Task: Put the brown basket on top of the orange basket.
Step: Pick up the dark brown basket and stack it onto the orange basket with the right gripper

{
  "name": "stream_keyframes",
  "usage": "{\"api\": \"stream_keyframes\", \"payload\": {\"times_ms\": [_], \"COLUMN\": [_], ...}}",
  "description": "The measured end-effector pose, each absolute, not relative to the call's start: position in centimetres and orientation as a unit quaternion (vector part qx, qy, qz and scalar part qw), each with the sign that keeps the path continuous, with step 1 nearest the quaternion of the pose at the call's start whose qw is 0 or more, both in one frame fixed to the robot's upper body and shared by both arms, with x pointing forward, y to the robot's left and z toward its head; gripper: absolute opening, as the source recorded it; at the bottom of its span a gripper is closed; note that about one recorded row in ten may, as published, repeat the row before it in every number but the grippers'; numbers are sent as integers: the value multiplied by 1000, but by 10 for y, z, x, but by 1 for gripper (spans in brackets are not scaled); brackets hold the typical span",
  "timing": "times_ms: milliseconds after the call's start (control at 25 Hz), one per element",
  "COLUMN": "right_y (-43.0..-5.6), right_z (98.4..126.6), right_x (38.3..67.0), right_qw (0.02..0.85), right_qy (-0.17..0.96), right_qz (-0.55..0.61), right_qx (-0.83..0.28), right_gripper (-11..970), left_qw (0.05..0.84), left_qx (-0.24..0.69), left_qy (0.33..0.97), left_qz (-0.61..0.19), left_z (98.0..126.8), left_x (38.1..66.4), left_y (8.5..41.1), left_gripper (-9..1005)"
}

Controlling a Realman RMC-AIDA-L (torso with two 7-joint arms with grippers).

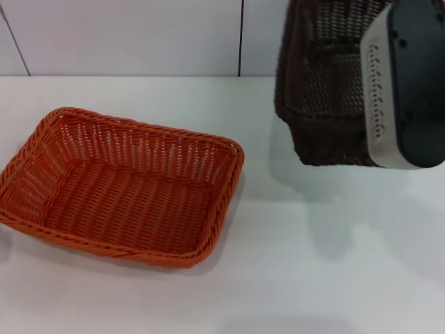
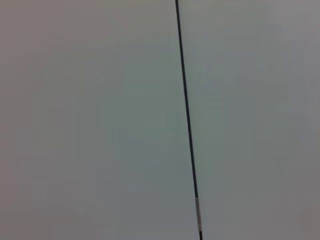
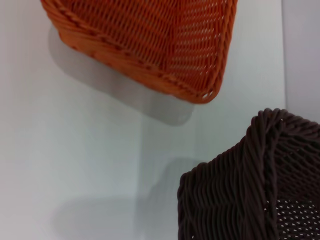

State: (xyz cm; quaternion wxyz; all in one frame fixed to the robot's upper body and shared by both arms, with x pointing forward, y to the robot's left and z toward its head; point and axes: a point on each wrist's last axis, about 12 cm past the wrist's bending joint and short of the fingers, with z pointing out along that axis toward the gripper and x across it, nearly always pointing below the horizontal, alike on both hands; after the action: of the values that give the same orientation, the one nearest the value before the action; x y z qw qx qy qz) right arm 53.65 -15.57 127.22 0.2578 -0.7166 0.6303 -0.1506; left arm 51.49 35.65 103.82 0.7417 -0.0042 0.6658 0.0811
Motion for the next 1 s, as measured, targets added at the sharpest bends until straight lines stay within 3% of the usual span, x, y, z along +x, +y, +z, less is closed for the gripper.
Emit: {"api": "stream_keyframes", "payload": {"times_ms": [480, 1000], "right_y": [-118, -97], "right_z": [1281, 1275], "right_x": [550, 538], "right_qw": [301, 319], "right_qy": [488, 344], "right_qz": [-189, -164], "right_qx": [-797, -868], "right_gripper": [166, 172], "left_qw": [750, 755], "left_qx": [-45, -51], "left_qy": [655, 647], "left_qz": [80, 92], "left_z": [1043, 1046], "left_x": [513, 512], "left_y": [368, 374], "left_gripper": [614, 613]}}
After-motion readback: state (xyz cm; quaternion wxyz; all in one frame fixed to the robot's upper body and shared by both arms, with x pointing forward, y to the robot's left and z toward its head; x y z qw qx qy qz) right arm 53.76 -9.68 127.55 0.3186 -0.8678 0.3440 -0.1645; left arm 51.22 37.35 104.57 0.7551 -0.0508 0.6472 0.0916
